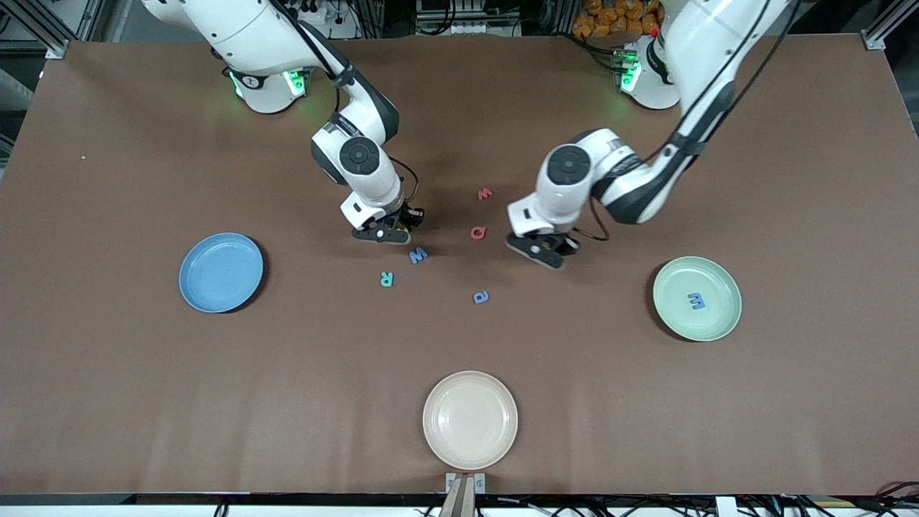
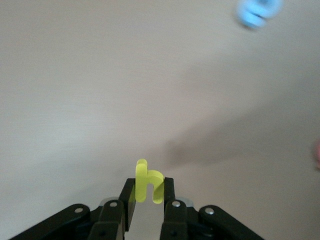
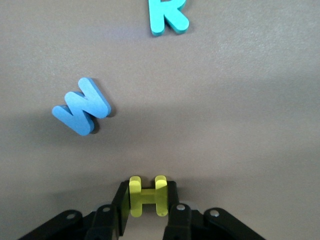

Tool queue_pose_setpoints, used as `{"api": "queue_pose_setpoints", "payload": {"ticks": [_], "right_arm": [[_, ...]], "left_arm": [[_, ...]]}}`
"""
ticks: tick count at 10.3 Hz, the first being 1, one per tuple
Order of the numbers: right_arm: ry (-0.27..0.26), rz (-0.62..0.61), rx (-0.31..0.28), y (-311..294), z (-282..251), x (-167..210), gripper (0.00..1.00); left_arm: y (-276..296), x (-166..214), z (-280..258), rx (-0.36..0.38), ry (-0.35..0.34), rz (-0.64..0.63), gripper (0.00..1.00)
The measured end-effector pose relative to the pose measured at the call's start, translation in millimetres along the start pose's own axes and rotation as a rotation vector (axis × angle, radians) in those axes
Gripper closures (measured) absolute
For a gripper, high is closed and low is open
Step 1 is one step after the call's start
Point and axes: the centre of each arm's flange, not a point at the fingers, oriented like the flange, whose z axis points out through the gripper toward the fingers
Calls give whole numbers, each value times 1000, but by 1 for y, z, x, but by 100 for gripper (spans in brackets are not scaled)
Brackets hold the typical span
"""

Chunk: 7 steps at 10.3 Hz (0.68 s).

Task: Sort uppercase to blue plate, lowercase to green plate
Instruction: 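Drop the h on the green plate while the right gripper carries H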

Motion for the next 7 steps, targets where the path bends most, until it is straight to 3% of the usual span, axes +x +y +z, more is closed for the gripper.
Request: {"api": "queue_pose_setpoints", "payload": {"ticks": [4,7], "right_arm": [[-38,-64,-59,22,-6,27,66],[-40,-137,-72,42,-15,54,66]], "left_arm": [[-169,-4,-10,112,-88,-194,74],[-276,-30,19,48,-158,-246,74]]}}
